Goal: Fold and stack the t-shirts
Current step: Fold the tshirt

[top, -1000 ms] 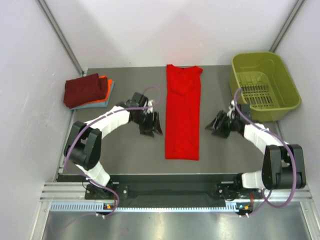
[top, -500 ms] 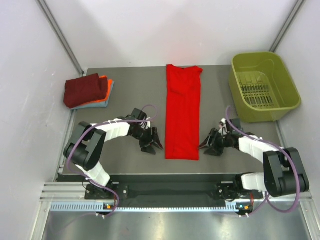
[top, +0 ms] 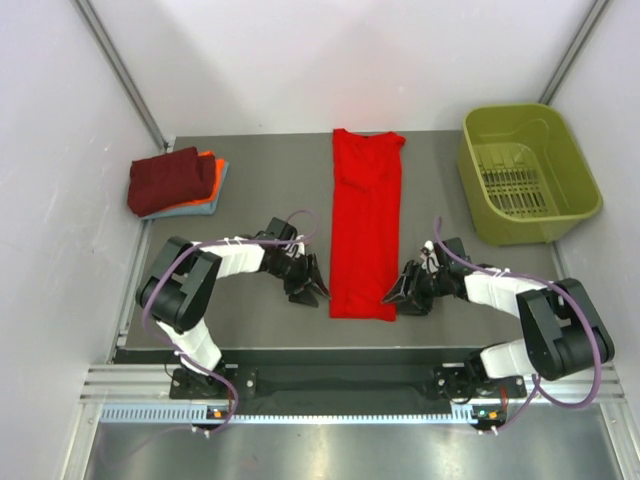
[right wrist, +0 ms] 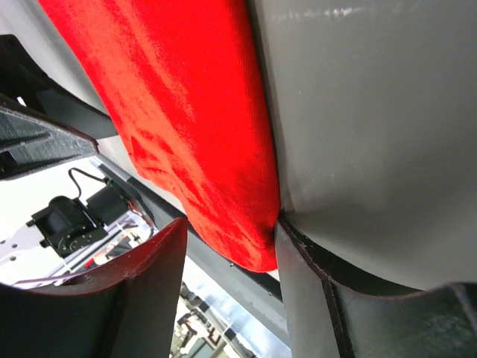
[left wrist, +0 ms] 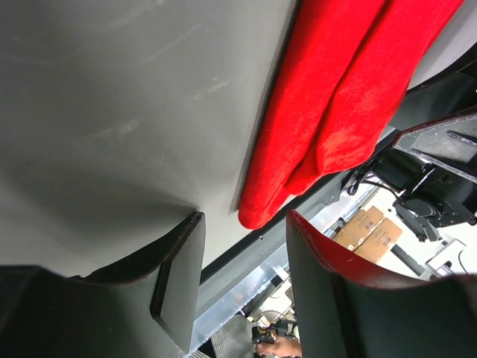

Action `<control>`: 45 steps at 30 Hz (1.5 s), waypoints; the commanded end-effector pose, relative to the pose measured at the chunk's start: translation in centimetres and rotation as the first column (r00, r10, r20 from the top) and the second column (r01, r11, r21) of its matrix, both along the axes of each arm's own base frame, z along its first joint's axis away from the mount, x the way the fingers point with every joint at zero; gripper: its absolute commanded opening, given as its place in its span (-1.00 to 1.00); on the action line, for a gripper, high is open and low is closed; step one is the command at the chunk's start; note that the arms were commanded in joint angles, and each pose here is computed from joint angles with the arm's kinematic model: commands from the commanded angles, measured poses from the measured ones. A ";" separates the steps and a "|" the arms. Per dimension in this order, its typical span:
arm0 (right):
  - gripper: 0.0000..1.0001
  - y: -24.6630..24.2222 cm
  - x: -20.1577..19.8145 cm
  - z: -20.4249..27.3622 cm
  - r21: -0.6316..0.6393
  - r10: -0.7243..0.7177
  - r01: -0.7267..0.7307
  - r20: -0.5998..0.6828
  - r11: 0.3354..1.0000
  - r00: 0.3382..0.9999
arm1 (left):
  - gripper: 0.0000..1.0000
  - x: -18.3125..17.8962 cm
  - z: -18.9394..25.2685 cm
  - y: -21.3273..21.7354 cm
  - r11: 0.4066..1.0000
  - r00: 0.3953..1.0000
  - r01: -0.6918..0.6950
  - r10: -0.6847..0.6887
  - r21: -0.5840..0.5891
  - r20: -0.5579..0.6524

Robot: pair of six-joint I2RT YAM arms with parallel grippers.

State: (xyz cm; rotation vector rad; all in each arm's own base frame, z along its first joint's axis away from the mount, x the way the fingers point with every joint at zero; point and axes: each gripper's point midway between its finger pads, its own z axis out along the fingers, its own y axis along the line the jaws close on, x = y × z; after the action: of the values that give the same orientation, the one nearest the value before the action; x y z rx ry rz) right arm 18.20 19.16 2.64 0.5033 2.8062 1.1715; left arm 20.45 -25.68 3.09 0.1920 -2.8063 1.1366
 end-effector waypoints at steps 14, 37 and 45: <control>-0.16 -1.9 -1.9 -2.9 -0.160 0.002 -0.005 -0.021 0.987 1.000 | -0.18 -0.7 0.2 -3.1 0.995 0.995 0.087 -0.085 -0.040 0.042; -1.00 -2.1 2.1 3.2 -0.128 0.037 0.001 0.295 0.992 0.955 | -1.00 -0.6 6.6 -3.4 0.967 0.930 0.240 -0.203 -0.089 0.306; -1.00 -2.8 4.7 7.7 -0.147 0.082 -0.016 0.452 0.989 0.888 | -1.00 0.2 11.5 -3.5 0.943 0.850 0.320 -0.241 -0.096 0.469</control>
State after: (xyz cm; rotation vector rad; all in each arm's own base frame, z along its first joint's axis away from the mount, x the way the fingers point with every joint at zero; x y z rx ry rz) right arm 20.61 16.74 7.07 0.2187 2.5818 0.9713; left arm 20.29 -28.97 11.52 -0.3792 -2.9145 1.4152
